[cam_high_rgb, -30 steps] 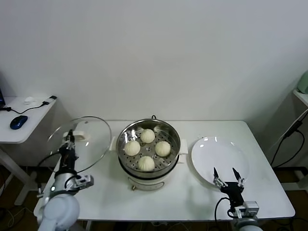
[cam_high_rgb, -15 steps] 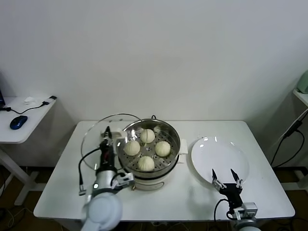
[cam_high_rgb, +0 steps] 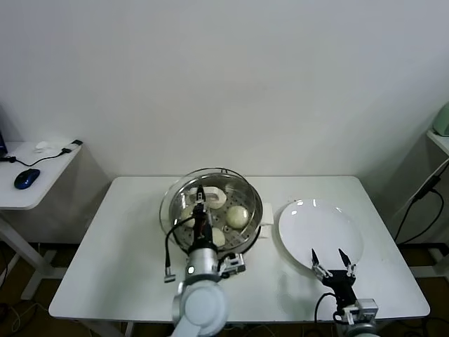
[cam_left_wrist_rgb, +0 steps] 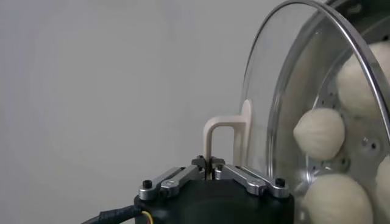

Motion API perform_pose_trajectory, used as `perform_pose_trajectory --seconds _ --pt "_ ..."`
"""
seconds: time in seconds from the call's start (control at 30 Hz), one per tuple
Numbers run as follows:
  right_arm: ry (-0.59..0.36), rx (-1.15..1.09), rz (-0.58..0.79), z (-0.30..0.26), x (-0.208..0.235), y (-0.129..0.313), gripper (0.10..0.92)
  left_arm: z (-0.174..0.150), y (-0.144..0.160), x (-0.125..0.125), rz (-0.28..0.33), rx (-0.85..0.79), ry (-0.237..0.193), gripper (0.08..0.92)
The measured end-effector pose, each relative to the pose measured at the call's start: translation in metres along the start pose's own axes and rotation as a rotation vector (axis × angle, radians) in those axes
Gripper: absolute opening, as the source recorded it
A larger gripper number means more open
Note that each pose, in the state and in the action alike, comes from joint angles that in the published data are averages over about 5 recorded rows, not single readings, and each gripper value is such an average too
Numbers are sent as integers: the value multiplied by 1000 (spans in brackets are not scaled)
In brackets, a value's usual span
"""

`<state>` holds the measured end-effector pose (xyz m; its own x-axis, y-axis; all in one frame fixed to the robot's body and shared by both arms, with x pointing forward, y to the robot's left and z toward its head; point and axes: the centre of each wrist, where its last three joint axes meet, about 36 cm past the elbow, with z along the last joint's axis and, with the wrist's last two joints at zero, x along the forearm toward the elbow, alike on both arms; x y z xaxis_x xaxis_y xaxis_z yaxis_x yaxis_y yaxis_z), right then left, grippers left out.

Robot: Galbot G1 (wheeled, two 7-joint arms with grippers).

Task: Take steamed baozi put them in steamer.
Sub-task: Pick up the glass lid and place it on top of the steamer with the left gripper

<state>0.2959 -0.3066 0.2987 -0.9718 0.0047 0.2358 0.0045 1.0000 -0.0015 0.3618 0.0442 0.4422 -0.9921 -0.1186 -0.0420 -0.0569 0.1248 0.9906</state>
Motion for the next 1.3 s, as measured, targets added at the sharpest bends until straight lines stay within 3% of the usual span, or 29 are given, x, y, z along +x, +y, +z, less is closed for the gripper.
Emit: perform_pose_trajectory --seconds 0.47,1.03,1.3 --pt "-4 -4 3 9 0 1 823 -22 -22 -14 26 -41 12 133" --pt "-17 9 0 9 -4 5 823 -19 -37 -25 48 -79 32 133" --pt "-24 13 1 9 -5 6 823 -15 -37 -23 54 -78 22 160"
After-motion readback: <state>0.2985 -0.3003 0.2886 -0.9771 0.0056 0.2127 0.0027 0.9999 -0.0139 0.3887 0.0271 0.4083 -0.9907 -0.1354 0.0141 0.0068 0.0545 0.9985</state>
